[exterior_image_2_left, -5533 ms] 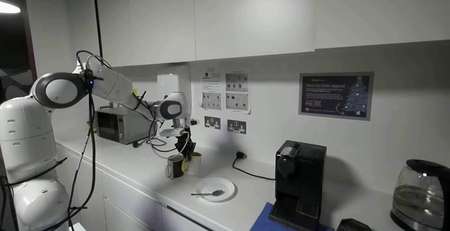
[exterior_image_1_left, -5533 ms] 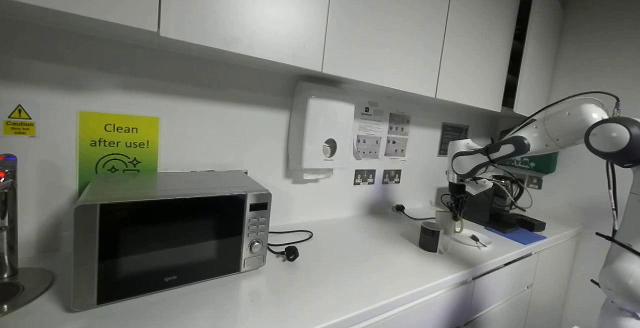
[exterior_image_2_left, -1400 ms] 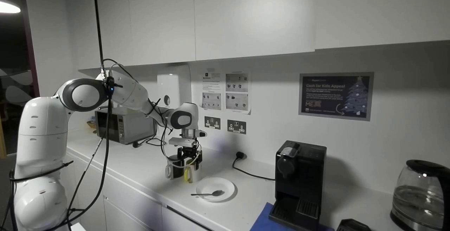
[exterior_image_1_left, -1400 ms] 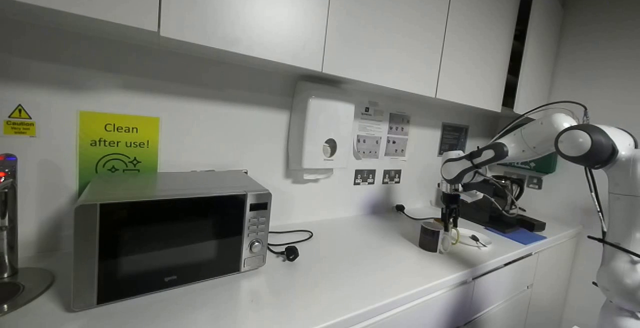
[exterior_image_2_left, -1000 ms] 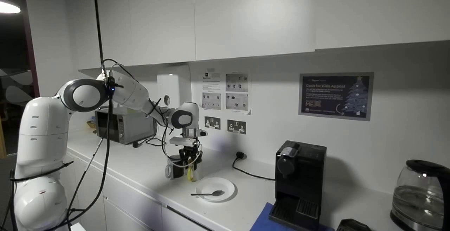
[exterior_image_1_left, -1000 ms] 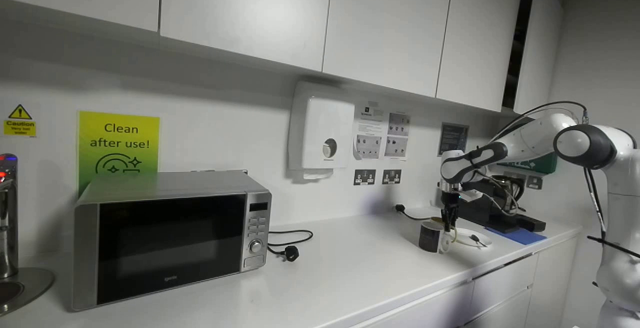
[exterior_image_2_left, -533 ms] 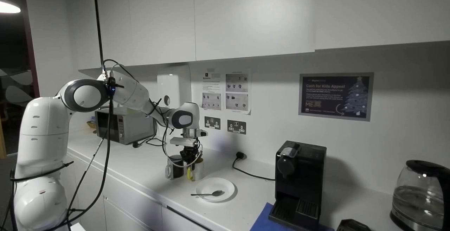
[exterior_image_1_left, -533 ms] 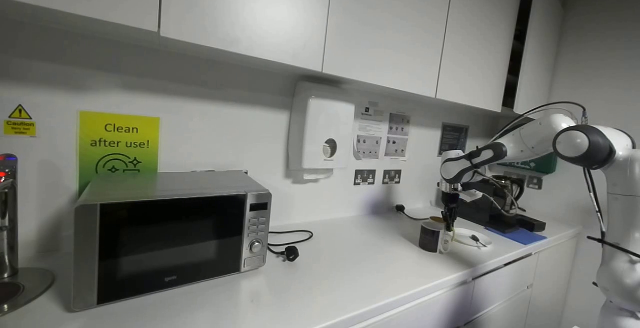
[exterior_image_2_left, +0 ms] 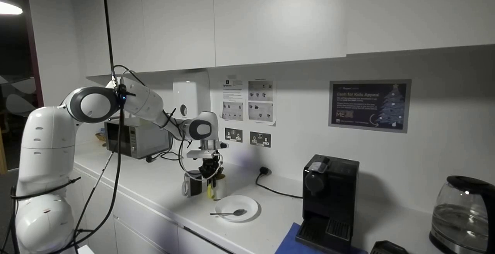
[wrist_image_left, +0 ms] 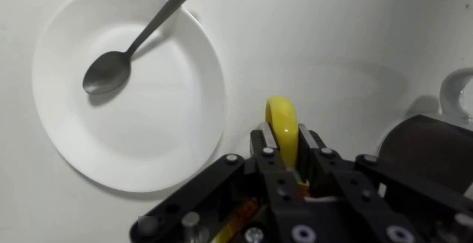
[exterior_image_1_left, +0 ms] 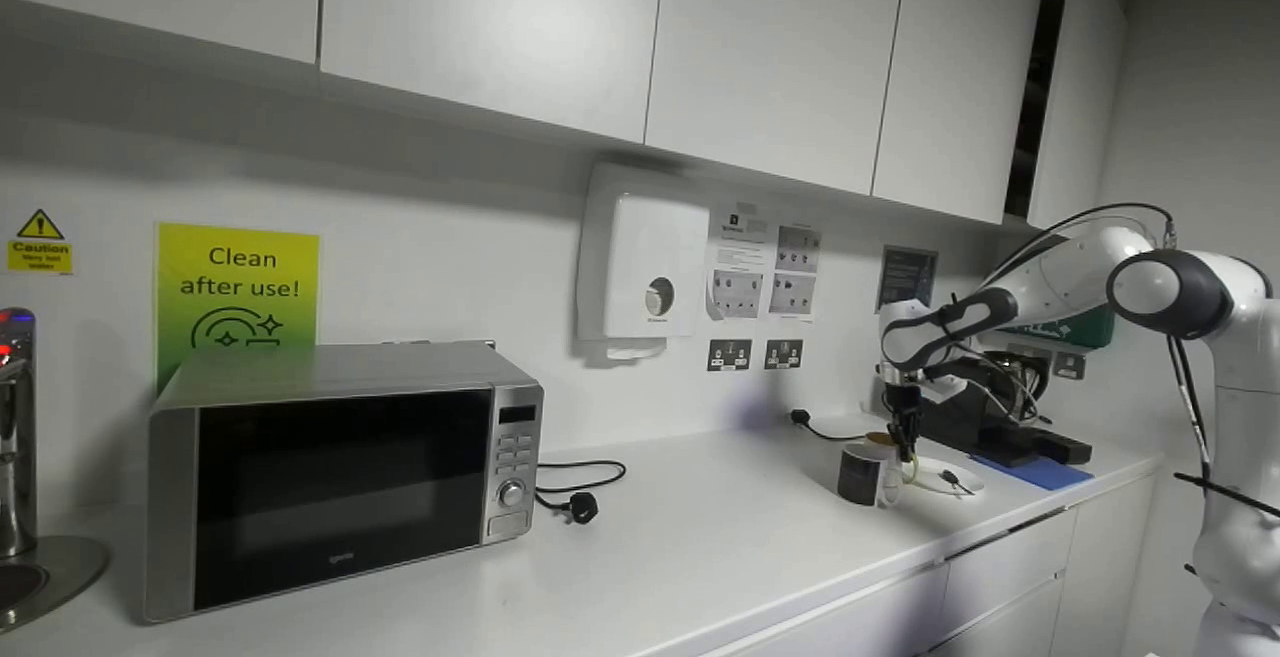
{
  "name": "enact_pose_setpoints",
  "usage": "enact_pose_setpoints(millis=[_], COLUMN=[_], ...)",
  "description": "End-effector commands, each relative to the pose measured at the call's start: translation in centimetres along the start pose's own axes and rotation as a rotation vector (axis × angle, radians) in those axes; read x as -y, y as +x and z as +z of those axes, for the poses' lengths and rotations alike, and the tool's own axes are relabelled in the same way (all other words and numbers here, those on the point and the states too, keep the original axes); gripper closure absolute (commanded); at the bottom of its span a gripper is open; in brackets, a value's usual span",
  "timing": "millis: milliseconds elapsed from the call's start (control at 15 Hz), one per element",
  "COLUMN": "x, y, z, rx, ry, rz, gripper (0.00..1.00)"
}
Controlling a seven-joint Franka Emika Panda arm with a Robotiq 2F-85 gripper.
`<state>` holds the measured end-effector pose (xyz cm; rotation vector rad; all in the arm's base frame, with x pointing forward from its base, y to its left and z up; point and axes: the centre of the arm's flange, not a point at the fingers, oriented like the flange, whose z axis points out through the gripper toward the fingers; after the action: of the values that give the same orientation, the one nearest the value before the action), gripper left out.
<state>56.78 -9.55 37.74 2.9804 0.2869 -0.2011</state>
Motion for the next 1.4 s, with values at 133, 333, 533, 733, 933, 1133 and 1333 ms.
enact_pose_setpoints(millis=[133,333,533,733,933,1133,1333], x=[0.7,1.3,2.0,3.0,4.2,6.2,8.4], y=[-2.6,-3.5,-4.3,-5.6,-7.3,-8.4,-8.8], z=[-3.5,-5.1,-6.9,-8.6,-10.2,-11.2,-11.6], rx=[0.033,-0.005,-0.039,-0.080,-0.113,-0.126,-0.142], ry=[-0.120,-0.179,-0.226,-0.272,-0.315,-0.365,-0.439], rz=[0.030,0.034,0.036,0.039,0.064,0.108,0.142], gripper=[0.96,0.96,0.96,0.96,0.96,0.96,0.96])
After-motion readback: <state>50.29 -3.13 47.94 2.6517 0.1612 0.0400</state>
